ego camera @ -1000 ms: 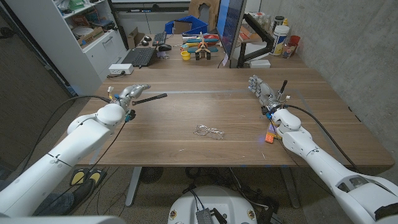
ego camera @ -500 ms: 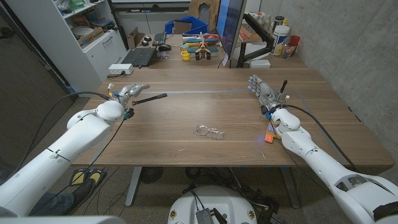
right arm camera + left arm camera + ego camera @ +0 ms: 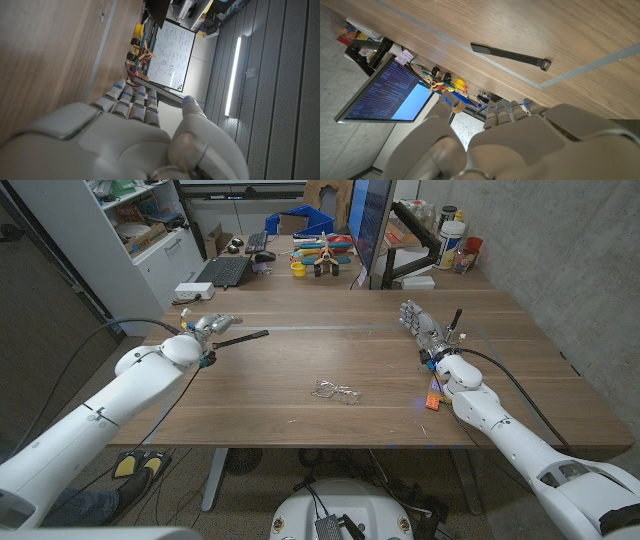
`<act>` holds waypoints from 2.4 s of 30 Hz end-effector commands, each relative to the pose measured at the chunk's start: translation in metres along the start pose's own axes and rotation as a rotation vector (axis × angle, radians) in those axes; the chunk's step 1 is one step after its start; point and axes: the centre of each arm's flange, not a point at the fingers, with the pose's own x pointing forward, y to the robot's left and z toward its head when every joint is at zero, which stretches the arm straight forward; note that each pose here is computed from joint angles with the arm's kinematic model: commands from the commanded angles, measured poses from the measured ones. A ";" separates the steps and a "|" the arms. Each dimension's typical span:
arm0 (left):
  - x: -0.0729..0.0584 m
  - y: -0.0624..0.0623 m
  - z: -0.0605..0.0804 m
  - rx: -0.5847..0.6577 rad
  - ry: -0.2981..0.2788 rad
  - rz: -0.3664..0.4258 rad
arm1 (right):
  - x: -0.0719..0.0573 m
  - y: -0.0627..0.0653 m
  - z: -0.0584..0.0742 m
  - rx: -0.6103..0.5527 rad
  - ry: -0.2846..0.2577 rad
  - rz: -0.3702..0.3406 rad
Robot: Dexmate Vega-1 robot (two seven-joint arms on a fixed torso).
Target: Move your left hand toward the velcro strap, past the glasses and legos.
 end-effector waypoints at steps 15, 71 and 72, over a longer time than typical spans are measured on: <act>0.013 0.002 0.013 0.175 0.096 0.017 | 0.000 -0.002 0.000 0.001 0.001 -0.007; 0.063 0.005 0.013 0.311 0.170 -0.007 | 0.004 0.000 0.001 -0.008 0.000 -0.034; 0.064 0.005 0.013 0.313 0.171 -0.008 | 0.004 0.000 0.002 -0.008 0.000 -0.035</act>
